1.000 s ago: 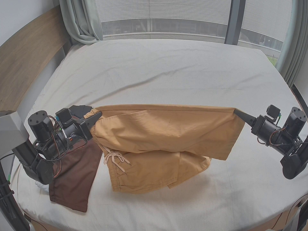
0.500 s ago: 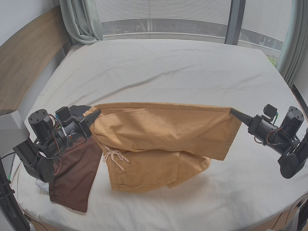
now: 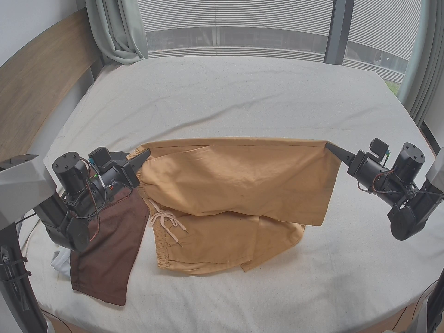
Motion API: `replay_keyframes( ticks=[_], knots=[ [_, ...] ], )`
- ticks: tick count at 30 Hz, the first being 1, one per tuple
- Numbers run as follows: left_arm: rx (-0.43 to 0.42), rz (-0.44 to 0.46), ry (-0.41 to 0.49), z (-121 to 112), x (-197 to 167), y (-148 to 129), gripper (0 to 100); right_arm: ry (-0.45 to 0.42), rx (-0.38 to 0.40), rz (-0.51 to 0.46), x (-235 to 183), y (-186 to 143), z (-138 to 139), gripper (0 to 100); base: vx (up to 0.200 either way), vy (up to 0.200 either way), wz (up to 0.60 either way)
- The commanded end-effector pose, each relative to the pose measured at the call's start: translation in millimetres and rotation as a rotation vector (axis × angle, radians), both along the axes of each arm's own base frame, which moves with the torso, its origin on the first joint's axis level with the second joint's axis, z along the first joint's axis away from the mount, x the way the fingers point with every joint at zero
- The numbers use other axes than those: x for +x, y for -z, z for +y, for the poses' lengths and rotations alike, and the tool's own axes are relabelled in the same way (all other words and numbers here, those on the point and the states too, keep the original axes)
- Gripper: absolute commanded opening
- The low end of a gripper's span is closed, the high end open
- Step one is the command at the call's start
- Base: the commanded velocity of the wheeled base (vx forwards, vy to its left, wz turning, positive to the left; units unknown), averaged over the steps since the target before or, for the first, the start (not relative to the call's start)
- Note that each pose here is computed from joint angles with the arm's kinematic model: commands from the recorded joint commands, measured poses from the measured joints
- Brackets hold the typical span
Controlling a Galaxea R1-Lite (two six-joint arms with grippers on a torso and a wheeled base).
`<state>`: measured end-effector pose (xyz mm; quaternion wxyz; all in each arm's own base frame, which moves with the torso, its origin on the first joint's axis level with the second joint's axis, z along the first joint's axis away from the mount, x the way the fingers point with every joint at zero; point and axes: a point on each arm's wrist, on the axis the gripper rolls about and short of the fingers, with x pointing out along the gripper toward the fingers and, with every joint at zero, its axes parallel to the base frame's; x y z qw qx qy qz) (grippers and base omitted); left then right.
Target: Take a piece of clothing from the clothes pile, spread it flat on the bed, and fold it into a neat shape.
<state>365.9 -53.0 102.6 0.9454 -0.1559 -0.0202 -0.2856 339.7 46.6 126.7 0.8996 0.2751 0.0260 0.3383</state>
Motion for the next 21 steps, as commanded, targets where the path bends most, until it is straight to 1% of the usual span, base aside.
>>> replay_keyframes(
  ticks=[1, 6, 16, 21],
  knots=[
    [-0.027, 0.009, -0.016, -2.6, 18.8, 11.9, 0, 0.020, 0.004, 0.027, 21.4, 18.3, -5.0, 0, 0.000, 0.000, 0.00],
    [-0.041, 0.003, -0.014, -4.3, 28.2, 15.2, 0, 0.021, 0.014, 0.026, 35.1, 25.2, -4.5, 0, 0.000, 0.000, 0.00],
    [-0.050, -0.021, -0.020, -3.6, 44.0, 19.9, 0, 0.023, 0.020, -0.015, 64.8, 34.6, -2.2, 0, 0.000, 0.000, 0.00],
    [-0.089, -0.022, -0.023, -6.2, 52.7, 21.1, 0, 0.019, 0.041, -0.030, 77.7, 36.3, -1.1, 0, 0.000, 0.000, 0.00]
  ],
)
